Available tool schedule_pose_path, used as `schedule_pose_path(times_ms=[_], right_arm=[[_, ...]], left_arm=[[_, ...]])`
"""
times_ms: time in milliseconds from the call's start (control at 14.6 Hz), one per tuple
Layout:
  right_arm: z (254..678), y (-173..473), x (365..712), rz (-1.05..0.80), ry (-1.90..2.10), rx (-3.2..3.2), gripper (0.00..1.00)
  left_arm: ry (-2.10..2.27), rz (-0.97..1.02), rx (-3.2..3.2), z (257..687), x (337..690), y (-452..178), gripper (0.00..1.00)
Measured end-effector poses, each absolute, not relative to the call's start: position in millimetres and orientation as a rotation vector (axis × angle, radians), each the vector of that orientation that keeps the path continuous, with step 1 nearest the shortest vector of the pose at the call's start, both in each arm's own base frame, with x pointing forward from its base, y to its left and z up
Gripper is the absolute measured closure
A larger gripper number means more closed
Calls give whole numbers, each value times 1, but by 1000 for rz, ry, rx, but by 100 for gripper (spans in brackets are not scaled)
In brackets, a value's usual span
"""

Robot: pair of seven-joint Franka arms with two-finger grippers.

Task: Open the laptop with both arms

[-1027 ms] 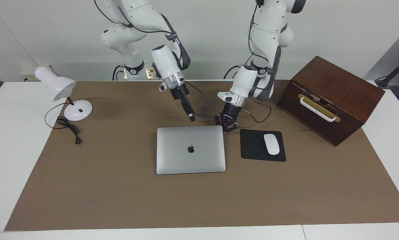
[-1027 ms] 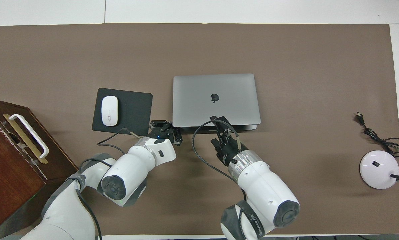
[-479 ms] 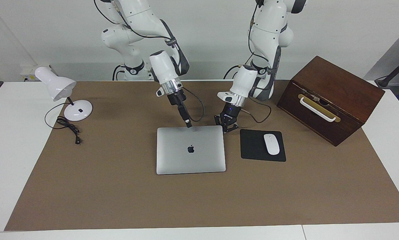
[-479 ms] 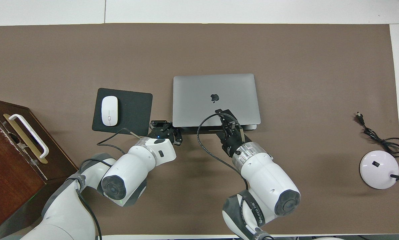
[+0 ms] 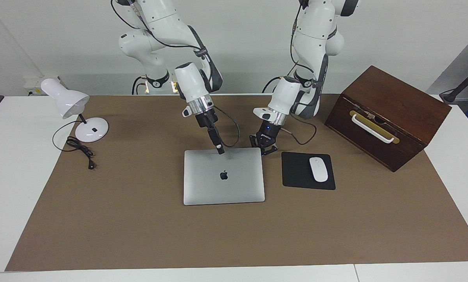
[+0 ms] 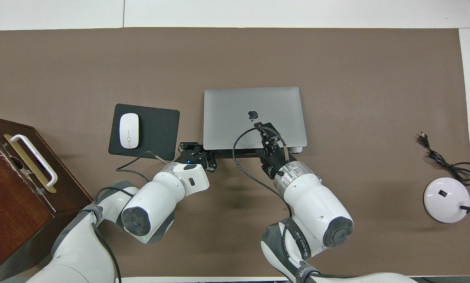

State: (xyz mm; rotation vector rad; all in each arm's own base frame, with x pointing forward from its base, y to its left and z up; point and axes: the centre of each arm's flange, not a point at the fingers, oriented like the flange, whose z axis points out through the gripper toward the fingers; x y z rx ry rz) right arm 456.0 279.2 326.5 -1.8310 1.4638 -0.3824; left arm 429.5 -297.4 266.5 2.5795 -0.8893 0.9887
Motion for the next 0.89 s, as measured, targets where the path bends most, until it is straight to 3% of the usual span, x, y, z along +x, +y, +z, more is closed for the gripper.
schedule_pose_path(times_ms=[890], right_arm=[[323,286,454,-374,1455,-1840,0]], left_arm=[[-889,989,2579,266,429,-297,99]])
